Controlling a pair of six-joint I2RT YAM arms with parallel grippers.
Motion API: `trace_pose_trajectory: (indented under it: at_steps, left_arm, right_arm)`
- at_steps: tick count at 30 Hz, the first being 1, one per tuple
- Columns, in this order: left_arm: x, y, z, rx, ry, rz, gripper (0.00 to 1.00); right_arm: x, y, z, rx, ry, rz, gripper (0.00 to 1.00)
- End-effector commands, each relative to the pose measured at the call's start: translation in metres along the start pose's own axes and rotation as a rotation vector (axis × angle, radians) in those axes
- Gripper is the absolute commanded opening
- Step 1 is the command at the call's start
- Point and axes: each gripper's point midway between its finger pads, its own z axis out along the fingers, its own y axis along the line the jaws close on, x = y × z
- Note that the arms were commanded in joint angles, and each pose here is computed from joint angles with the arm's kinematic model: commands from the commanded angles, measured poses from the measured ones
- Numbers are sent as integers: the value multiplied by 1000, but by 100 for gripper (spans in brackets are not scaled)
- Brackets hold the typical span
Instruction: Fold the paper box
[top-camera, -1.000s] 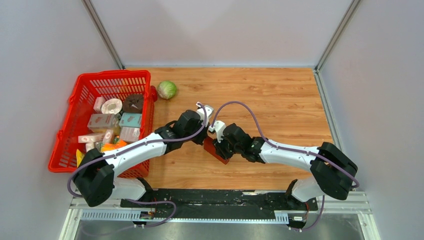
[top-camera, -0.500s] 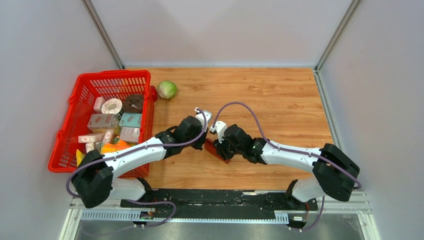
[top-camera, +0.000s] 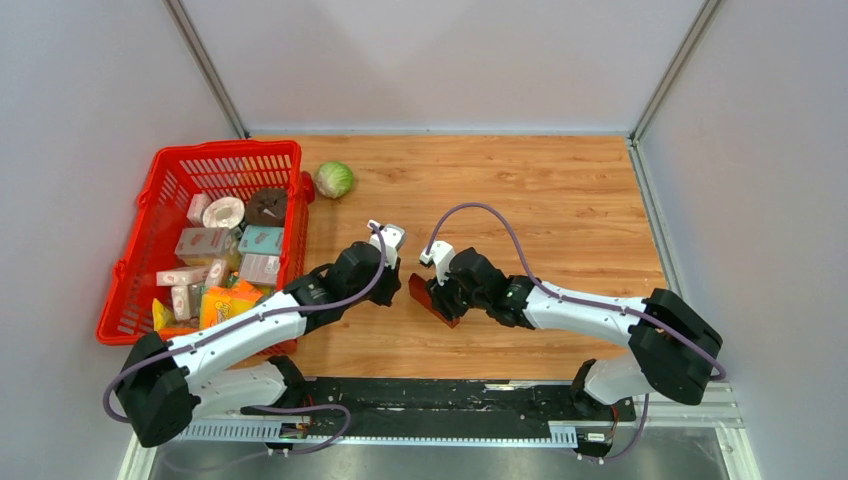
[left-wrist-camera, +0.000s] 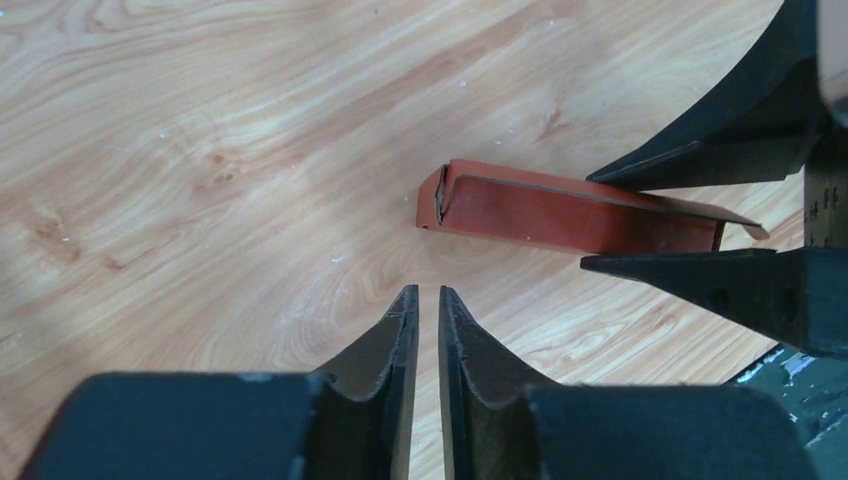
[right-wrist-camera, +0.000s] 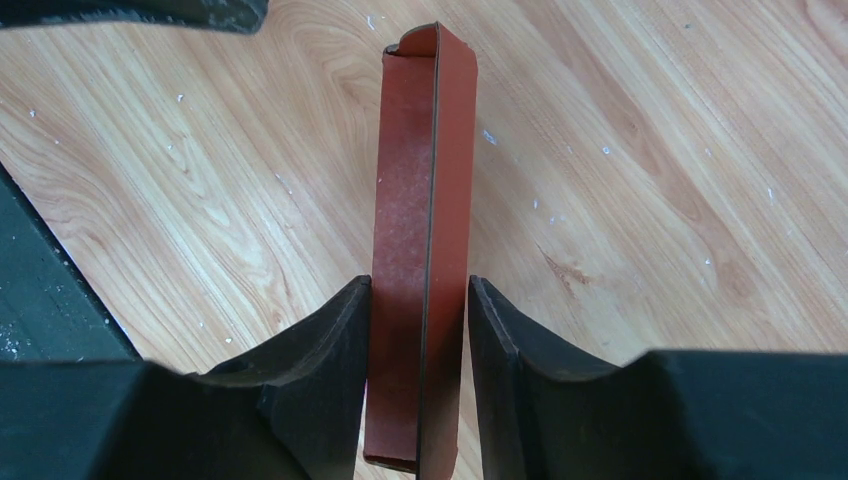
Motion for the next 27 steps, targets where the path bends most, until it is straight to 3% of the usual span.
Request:
trace_pose_trajectory:
  at_steps: [1,7,15,21,27]
  left_arm:
    - [-18,0,-6,-13,-40,-10,22]
    - [-17,-6,12,9,-19,26,29]
    - [-30,-12,29,37,-31,107,27]
    - [-38,-14,23,78,-71,81,36]
    - [-41,-12,30,75,-52,93,31]
  right_arm:
    - [-17,1,-3,0,-55,-5,43]
    - [-18,-1,-6,7,-58,1,50]
    - [-17,-2,-6,3,-54,5,47]
    - [-17,-2,-6,-5,-57,7,46]
    - [-17,-1,-6,-6,-60,7,45]
